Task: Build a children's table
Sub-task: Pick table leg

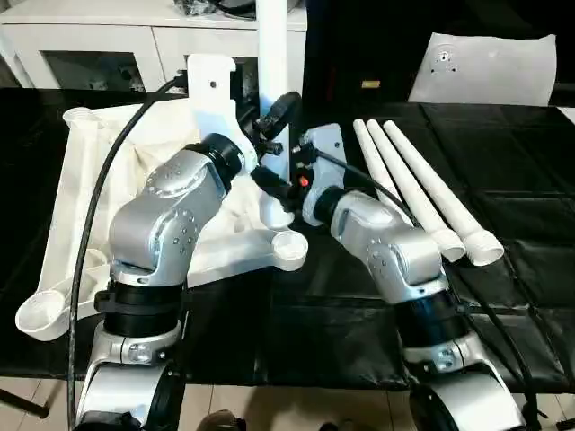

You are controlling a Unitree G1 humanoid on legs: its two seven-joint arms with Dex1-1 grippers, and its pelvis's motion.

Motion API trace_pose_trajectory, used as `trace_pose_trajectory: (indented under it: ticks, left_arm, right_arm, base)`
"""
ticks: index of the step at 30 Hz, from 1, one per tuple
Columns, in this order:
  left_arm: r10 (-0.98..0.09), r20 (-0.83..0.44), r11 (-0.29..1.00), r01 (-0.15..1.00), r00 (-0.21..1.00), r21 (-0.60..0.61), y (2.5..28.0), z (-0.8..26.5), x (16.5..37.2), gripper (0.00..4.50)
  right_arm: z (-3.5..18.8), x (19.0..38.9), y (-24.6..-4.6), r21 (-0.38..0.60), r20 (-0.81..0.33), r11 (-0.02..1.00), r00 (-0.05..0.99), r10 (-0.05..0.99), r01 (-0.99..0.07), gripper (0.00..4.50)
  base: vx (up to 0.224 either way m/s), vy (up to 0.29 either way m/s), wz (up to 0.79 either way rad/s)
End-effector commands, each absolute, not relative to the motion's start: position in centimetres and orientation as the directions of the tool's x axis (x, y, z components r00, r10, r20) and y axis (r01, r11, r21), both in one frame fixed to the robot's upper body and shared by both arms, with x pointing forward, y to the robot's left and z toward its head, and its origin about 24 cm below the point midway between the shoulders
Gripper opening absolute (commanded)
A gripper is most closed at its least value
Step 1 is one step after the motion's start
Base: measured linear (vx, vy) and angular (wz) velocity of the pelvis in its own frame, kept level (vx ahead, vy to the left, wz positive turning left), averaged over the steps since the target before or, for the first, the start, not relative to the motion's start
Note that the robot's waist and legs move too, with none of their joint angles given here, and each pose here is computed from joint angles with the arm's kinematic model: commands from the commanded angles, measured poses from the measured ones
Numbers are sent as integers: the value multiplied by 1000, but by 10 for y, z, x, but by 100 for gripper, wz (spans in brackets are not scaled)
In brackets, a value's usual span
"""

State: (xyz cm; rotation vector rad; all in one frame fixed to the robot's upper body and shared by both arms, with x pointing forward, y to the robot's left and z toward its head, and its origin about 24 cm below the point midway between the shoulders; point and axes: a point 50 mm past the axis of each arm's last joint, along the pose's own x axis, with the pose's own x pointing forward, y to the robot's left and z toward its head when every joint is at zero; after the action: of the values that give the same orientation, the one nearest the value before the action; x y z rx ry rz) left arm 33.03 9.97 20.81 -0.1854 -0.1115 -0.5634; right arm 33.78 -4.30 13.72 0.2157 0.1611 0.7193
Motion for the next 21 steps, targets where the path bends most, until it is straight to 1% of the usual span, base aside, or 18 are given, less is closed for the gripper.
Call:
trace_pose_trajectory:
  ticks: [1, 3, 4, 5, 6, 8, 9, 10, 11, 14, 16, 17, 19, 20, 21]
  left_arm:
    - [-534, 185, 819, 559, 825, -131, 101, 217, 329, 293]
    - [-542, 184, 811, 567, 820, -139, 103, 217, 329, 295]
    - [-543, 183, 810, 569, 819, -140, 103, 217, 330, 312]
    - [-573, 174, 788, 597, 801, -150, 104, 216, 329, 323]
    - [-592, 171, 773, 614, 788, -156, 104, 215, 329, 330]
    - [-595, 170, 770, 617, 786, -161, 105, 215, 329, 335]
    - [-642, 183, 715, 667, 745, -211, 108, 215, 327, 350]
    - [-642, 183, 715, 667, 745, -211, 108, 215, 327, 350]
    - [-648, 184, 707, 674, 739, -214, 109, 215, 327, 363]
    - [-697, 202, 647, 725, 688, -236, 113, 216, 325, 380]
    - [-737, 242, 567, 771, 632, -288, 115, 219, 323, 402]
    - [-740, 250, 556, 777, 625, -296, 117, 220, 323, 410]
    - [-761, 273, 497, 799, 589, -339, 120, 223, 323, 423]
    - [-766, 273, 488, 803, 582, -343, 120, 224, 323, 440]
    - [-784, 276, 456, 817, 556, -353, 121, 225, 323, 440]
  right_arm:
    - [143, 338, -48, 277, -45, 724, 745, 666, -631, 193]
    - [145, 336, -49, 295, -26, 701, 728, 685, -650, 193]
    - [145, 336, -49, 297, -22, 696, 724, 689, -653, 193]
    - [147, 334, -51, 301, -1, 670, 702, 712, -679, 193]
    - [147, 334, -53, 301, 5, 660, 693, 721, -688, 193]
    - [148, 332, -55, 299, 17, 644, 678, 735, -705, 193]
    - [148, 327, -63, 290, 35, 597, 631, 775, -748, 193]
    - [148, 327, -63, 290, 35, 597, 631, 775, -748, 193]
    - [148, 325, -65, 288, 42, 582, 617, 786, -760, 193]
    - [151, 317, -72, 283, 80, 493, 532, 843, -823, 193]
    - [154, 311, -78, 288, 104, 418, 462, 881, -862, 193]
    - [155, 309, -80, 275, 111, 391, 433, 894, -878, 192]
    - [156, 305, -84, 261, 102, 339, 375, 921, -904, 191]
    - [156, 304, -85, 258, 101, 329, 364, 926, -909, 191]
    - [157, 302, -88, 251, 101, 298, 331, 938, -921, 191]
  base:
    - [0, 0, 0]
    - [0, 0, 0]
    - [0, 0, 0]
    - [0, 0, 0]
    - [0, 0, 0]
    - [0, 0, 0]
    - [0, 0, 0]
    - [0, 0, 0]
    - [0, 0, 0]
    - [0, 0, 0]
    - [0, 0, 0]
    - [0, 0, 0]
    - [0, 0, 0]
    - [0, 0, 0]
    - [0, 0, 0]
